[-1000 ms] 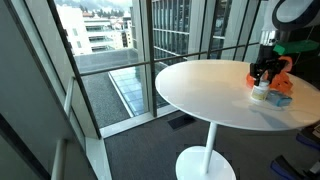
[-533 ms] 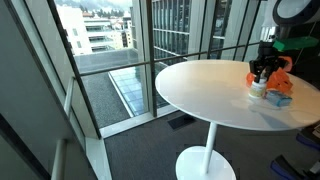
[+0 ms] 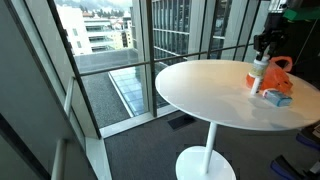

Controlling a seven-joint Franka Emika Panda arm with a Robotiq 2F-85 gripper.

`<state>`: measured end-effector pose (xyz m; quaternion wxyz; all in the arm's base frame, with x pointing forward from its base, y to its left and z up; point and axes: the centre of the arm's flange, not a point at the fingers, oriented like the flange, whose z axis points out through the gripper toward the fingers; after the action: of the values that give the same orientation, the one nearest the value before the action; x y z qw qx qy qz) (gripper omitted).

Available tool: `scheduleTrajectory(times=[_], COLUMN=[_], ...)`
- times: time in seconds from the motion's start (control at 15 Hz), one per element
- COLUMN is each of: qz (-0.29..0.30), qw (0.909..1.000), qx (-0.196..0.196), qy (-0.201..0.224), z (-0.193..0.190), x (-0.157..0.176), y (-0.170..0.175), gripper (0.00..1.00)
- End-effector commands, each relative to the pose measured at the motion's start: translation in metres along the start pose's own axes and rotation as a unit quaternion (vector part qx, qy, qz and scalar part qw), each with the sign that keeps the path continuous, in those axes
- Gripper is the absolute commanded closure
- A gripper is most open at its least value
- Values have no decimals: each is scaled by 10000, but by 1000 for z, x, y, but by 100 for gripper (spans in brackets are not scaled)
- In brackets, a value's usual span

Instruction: Put the white sticky bottle in the plastic bag

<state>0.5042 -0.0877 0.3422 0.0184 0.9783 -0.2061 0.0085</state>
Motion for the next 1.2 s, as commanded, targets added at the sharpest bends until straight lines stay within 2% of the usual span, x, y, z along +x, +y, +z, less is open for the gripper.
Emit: scheduleTrajectory(times=[0.0, 0.2, 0.47, 1.13], qz=[203, 405, 773, 1599], qw=[9996, 9985, 9959, 9863], qx=[81, 110, 162, 131], qy=[187, 359, 446, 380], z=[-50, -69, -76, -54], x=[7, 14, 22, 30], y=[13, 32, 70, 156], gripper=[81, 81, 81, 81])
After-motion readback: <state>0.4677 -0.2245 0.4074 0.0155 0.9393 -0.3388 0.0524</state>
